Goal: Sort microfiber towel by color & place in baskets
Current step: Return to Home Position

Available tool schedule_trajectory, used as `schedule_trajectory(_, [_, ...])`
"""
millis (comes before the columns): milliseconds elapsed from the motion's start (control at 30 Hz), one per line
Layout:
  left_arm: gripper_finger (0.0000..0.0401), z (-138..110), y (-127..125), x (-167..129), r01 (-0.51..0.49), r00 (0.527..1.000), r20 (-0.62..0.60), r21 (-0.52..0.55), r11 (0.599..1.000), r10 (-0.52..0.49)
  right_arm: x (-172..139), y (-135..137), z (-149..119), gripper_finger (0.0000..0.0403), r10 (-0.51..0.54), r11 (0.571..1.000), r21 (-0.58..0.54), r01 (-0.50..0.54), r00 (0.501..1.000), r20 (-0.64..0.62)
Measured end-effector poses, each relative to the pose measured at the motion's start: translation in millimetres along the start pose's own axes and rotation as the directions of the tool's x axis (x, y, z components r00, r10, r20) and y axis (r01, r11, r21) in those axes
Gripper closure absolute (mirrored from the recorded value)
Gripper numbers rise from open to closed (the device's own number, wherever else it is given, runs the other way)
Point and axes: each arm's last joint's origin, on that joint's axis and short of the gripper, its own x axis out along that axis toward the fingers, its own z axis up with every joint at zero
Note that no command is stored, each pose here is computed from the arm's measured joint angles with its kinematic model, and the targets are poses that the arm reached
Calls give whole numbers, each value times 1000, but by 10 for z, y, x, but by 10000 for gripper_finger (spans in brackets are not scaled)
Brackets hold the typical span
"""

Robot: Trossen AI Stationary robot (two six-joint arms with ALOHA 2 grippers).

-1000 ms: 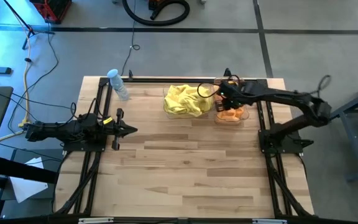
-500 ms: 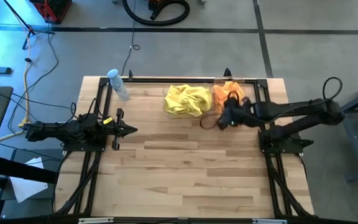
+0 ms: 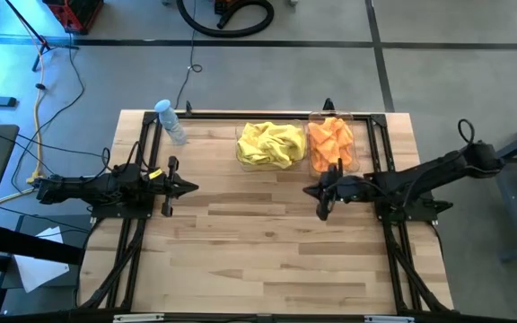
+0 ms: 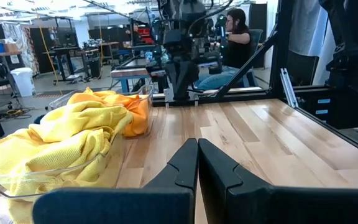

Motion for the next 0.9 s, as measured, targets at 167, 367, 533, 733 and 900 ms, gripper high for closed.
schedule_trajectory(167, [401, 0, 0, 0, 0, 1000, 0, 0, 1000, 0, -13, -131, -202, 401, 51, 999, -18, -50, 996, 71])
schedule_trajectory(367, [401, 0, 0, 0, 0, 1000, 0, 0, 1000, 0, -108, -262, -398, 402, 142, 990, 6, -144, 981, 129])
schedule_trajectory(533, [401, 0, 0, 0, 0, 1000, 0, 0, 1000, 0, -232, -351, -533, 402, 186, 981, 8, -193, 958, 219])
schedule_trajectory(733, [401, 0, 0, 0, 0, 1000, 0, 0, 1000, 0, -392, -413, -574, 402, 244, 967, -16, -254, 909, 338])
schedule_trajectory(900, [401, 0, 0, 0, 0, 1000, 0, 0, 1000, 0, -516, -433, -568, 403, 318, 947, -97, -305, 861, 397])
